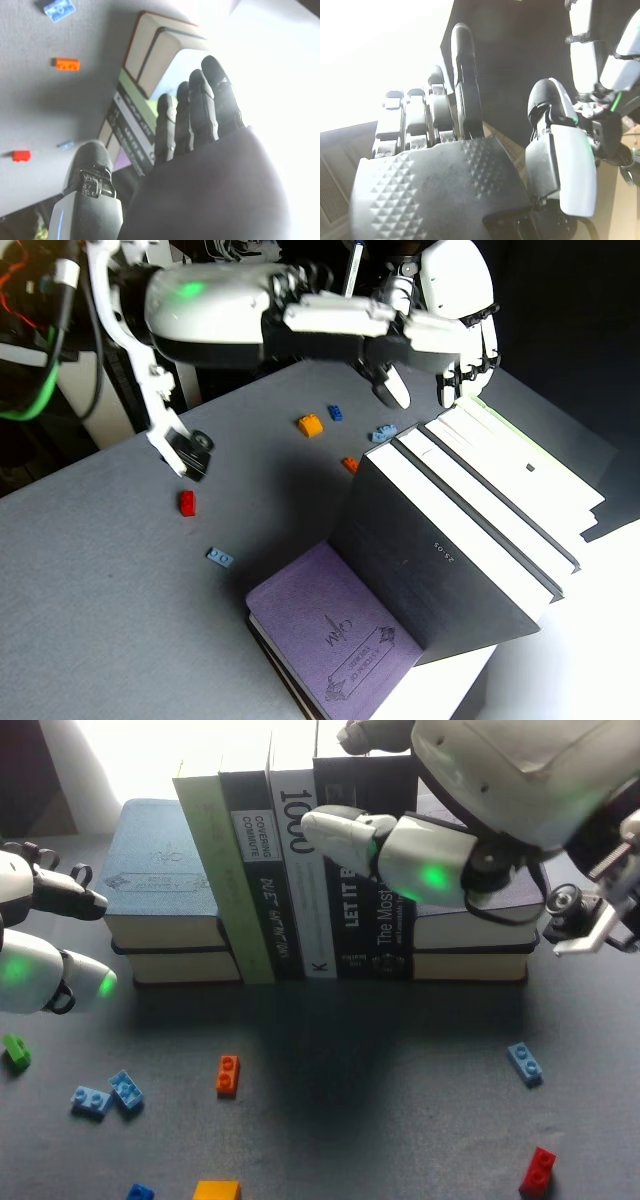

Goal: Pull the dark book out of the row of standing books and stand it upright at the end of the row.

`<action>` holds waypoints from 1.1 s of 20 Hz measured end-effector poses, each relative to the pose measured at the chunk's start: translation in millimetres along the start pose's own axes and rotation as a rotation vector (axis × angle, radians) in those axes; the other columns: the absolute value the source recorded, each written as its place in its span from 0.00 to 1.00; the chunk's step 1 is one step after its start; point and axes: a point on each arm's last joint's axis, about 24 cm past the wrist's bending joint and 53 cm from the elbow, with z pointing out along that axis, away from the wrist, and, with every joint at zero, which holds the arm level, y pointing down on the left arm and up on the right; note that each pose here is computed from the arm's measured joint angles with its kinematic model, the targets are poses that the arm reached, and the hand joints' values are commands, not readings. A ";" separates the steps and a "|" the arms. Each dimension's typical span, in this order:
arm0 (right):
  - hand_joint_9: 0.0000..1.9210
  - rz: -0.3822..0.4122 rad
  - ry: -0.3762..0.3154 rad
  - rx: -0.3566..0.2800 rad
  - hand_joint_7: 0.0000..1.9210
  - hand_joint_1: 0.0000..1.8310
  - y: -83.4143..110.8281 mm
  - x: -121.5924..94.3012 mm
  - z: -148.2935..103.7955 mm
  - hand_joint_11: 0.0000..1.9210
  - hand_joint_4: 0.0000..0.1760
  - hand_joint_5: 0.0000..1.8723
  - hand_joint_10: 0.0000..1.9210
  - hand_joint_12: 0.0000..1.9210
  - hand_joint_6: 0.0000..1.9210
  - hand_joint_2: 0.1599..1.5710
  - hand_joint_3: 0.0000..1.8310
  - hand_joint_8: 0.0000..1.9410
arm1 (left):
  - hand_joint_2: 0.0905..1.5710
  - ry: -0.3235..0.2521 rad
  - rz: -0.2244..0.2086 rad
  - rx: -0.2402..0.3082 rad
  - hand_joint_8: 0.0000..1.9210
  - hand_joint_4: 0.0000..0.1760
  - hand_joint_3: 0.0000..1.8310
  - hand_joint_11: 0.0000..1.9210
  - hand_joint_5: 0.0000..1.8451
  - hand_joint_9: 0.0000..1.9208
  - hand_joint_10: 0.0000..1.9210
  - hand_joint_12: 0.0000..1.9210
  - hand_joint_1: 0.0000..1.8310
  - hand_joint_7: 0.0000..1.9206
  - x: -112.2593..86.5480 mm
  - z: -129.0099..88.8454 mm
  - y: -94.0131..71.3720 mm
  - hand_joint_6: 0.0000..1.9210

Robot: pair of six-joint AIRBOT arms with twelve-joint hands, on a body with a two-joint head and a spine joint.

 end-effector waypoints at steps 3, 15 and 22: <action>0.00 0.013 -0.004 0.020 0.09 0.00 -10.8 4.0 8.0 0.00 0.00 0.41 0.00 0.00 0.09 0.73 0.00 0.00 | 0.81 0.000 0.000 0.000 0.00 0.28 0.00 0.00 0.11 0.08 0.00 0.32 0.07 0.08 0.0 0.0 0.1 0.00; 0.00 -0.008 0.029 0.011 0.08 0.01 0.8 18.8 -6.1 0.00 0.00 0.41 0.00 0.00 0.08 0.73 0.00 0.00 | 0.81 0.001 0.000 -0.002 0.00 0.25 0.00 0.00 0.10 0.08 0.00 0.31 0.06 0.08 0.4 0.1 0.4 0.00; 0.00 -0.031 0.082 0.022 0.09 0.00 21.7 23.1 -31.3 0.00 0.00 0.42 0.00 0.00 0.08 0.73 0.00 0.00 | 0.82 0.001 0.000 -0.001 0.00 0.22 0.00 0.00 0.11 0.09 0.00 0.33 0.07 0.08 0.3 0.1 0.2 0.00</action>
